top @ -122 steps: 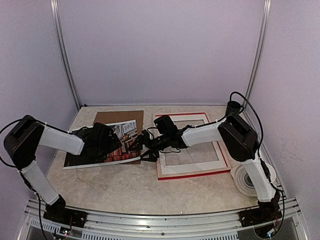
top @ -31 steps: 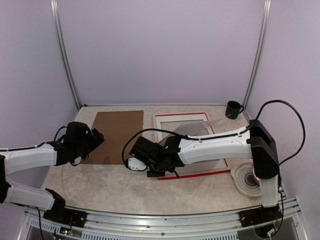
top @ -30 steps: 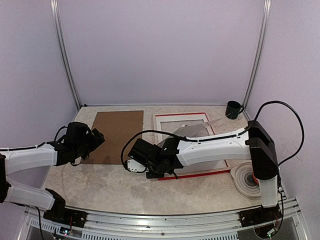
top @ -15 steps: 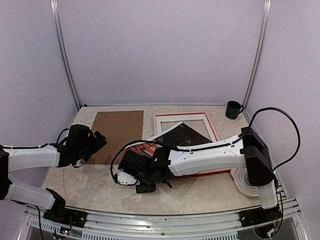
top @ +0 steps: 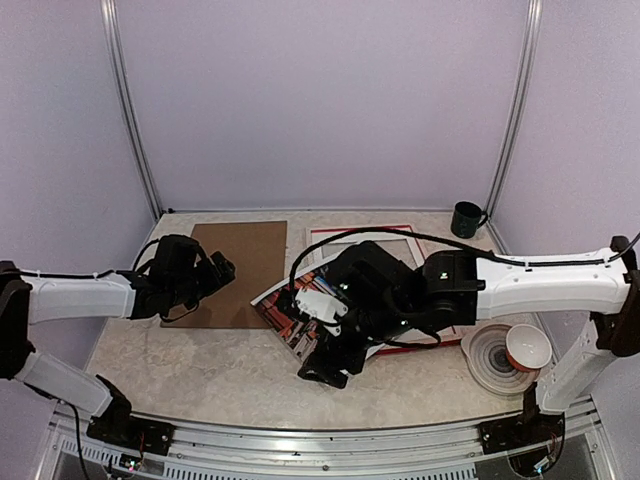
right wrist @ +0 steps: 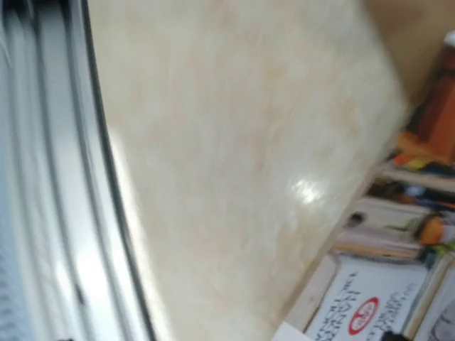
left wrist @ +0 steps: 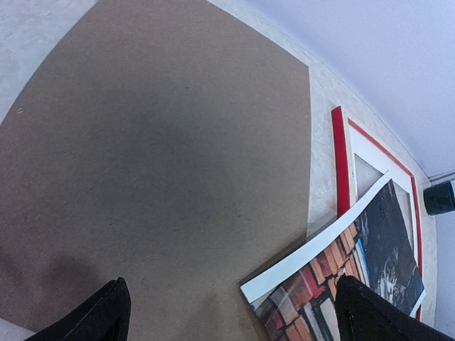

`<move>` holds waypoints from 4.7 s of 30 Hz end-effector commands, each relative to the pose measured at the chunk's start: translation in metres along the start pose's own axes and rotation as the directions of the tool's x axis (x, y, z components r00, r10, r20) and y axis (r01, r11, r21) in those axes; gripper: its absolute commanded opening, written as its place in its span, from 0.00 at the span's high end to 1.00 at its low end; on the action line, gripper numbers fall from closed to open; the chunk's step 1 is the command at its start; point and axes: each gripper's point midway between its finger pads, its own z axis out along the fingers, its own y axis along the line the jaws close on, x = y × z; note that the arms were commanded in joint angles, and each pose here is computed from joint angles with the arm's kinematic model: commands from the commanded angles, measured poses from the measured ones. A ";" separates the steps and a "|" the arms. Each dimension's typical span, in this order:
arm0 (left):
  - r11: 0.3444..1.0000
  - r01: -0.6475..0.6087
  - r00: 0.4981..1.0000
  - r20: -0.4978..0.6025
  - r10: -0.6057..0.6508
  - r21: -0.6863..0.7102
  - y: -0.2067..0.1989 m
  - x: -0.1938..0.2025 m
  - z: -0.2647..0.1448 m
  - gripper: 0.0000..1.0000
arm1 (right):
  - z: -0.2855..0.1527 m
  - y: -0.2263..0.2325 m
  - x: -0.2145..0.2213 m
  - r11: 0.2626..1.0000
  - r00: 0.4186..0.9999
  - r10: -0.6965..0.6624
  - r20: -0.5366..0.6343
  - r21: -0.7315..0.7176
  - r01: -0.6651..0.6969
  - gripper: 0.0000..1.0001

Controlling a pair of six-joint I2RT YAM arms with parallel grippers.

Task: Put the photo into the frame
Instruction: Adjust the photo on the mat board, then pick up the photo from the mat board, then turn over the photo.

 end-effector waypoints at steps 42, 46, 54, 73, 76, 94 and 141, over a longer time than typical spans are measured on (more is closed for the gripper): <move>-0.341 -0.927 -0.369 0.216 0.904 -0.156 -0.130 0.251 -0.093 0.01 | -0.105 -0.143 0.047 0.773 0.693 0.619 0.368 -0.135 -0.619 0.06; -0.385 -0.912 -0.407 0.187 0.894 -0.143 -0.124 0.258 -0.076 0.01 | -0.111 -0.145 0.053 0.771 0.686 0.619 0.383 -0.125 -0.625 0.06; -0.385 -0.914 -0.403 0.176 0.898 -0.129 -0.128 0.256 -0.051 0.11 | -0.112 -0.149 0.060 0.761 0.677 0.628 0.383 -0.121 -0.638 0.06; -0.216 -0.976 -0.212 0.310 0.927 -0.023 -0.172 0.242 -0.071 0.94 | -0.148 -0.180 0.043 0.769 0.672 0.584 0.455 -0.046 -0.637 0.06; -0.105 -0.994 -0.096 0.339 0.936 0.007 -0.192 0.223 -0.080 1.00 | -0.168 -0.186 0.033 0.776 0.665 0.551 0.504 -0.015 -0.631 0.06; 0.642 -0.558 0.810 0.513 0.284 0.527 -0.322 -0.027 -0.143 1.00 | -0.293 -0.192 -0.010 0.762 0.538 0.347 0.768 0.104 -0.639 0.06; 0.779 0.507 0.862 -0.197 -0.468 0.368 -0.149 0.121 -0.023 0.92 | -0.140 -0.331 0.127 0.375 0.418 0.723 0.550 0.196 -0.906 0.05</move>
